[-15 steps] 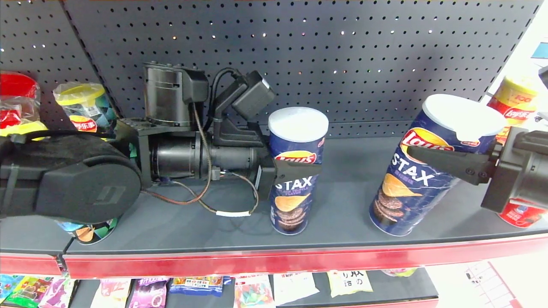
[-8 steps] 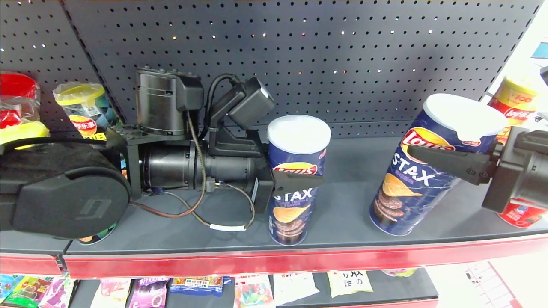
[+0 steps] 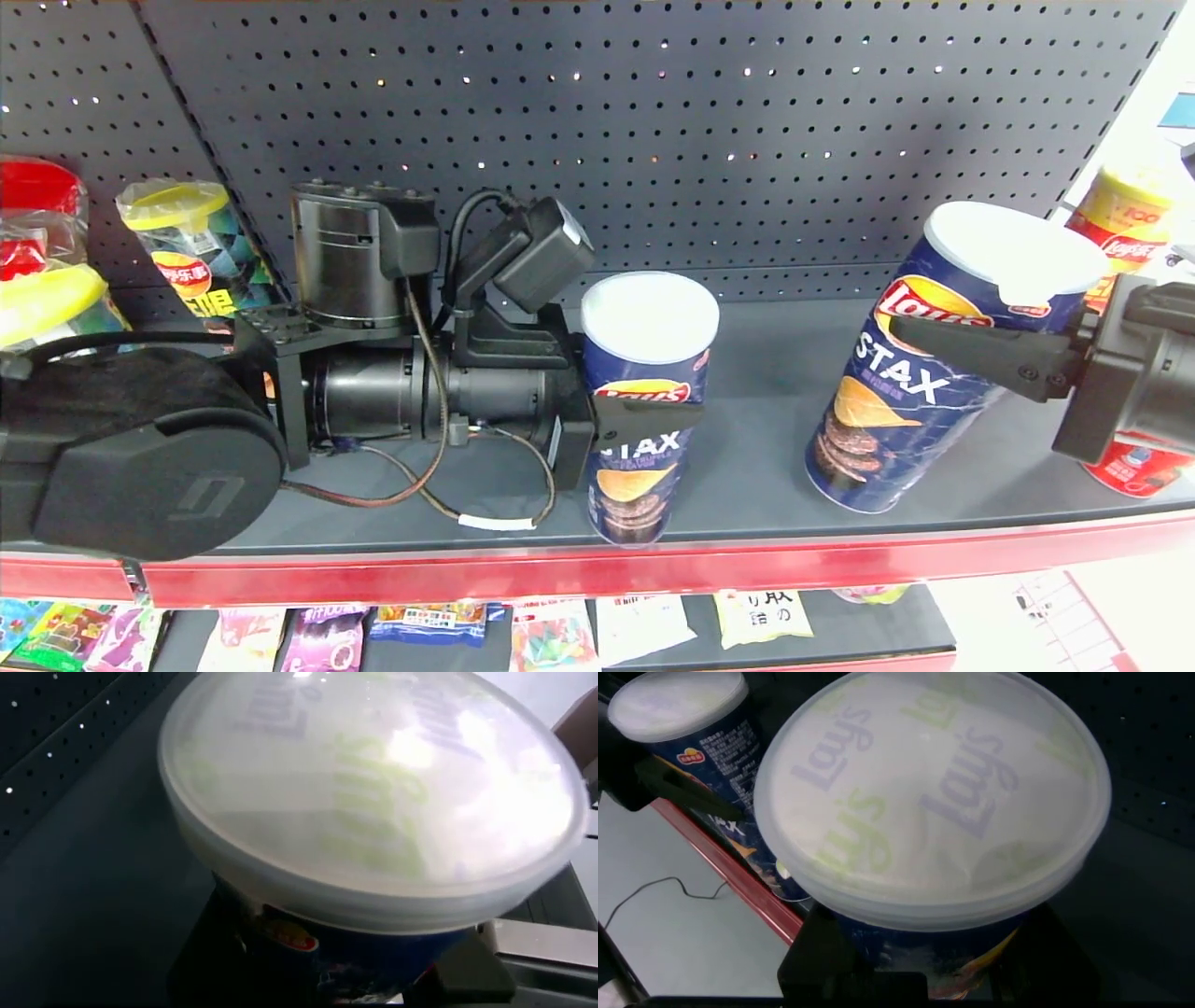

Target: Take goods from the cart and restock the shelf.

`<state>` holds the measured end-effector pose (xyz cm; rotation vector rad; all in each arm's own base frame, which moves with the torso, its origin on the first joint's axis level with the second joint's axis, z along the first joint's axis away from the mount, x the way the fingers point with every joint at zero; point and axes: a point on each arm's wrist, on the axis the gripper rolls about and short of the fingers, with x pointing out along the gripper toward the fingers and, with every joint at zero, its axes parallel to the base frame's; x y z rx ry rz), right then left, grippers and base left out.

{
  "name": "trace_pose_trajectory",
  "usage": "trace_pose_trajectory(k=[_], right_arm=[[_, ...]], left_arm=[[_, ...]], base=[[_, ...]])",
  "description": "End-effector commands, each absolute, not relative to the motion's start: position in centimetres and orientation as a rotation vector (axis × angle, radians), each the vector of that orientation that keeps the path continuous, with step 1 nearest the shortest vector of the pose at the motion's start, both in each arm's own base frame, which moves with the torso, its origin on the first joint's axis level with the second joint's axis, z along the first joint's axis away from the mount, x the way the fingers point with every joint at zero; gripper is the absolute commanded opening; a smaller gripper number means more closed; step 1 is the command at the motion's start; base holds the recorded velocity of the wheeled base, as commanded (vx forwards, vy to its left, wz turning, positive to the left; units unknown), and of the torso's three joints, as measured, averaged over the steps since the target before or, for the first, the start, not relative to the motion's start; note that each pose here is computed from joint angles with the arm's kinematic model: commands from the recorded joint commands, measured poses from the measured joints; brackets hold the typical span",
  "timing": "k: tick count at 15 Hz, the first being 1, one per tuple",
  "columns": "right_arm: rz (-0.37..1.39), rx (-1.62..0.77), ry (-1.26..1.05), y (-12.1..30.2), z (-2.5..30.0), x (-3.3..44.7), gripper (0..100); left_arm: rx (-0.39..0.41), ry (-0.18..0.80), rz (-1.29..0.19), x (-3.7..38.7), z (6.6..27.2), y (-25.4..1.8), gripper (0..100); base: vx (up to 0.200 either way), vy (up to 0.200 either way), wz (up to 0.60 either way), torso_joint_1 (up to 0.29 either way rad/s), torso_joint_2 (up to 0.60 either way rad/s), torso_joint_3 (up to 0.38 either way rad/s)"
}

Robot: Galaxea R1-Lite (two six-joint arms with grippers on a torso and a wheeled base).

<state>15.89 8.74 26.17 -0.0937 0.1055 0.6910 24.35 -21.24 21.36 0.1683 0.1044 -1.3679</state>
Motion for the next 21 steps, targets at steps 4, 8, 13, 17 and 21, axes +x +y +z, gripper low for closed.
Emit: trace_pose_trajectory(k=[4, 8, 13, 17, 21], right_arm=[[0.691, -0.095, 0.107, 8.7, 26.1, 15.9, 0], [0.691, -0.096, 0.104, 8.8, 26.2, 16.0, 0], [0.694, -0.096, 0.097, 9.7, 27.1, 17.6, 0], [0.711, -0.098, 0.101, 10.5, 27.2, 18.4, 0], [0.728, -0.113, 0.110, 11.0, 27.0, 18.6, 0]], left_arm=[[0.153, 0.122, -1.370, 24.0, 21.3, -21.0, 0], [0.145, 0.135, -1.365, 23.7, 20.3, -20.8, 0], [0.146, 0.124, -1.349, 23.9, 20.5, -20.7, 0], [0.139, 0.125, -1.340, 23.8, 20.6, -20.7, 0], [0.136, 0.117, -1.337, 23.6, 20.9, -20.5, 100]], base=[[0.000, 0.000, 0.00, 0.000, 0.00, 0.000], [0.000, 0.000, 0.00, 0.000, 0.00, 0.000], [0.000, 0.000, 0.00, 0.000, 0.00, 0.000], [0.000, 0.000, 0.00, 0.000, 0.00, 0.000], [0.000, 0.000, 0.00, 0.000, 0.00, 0.000]])
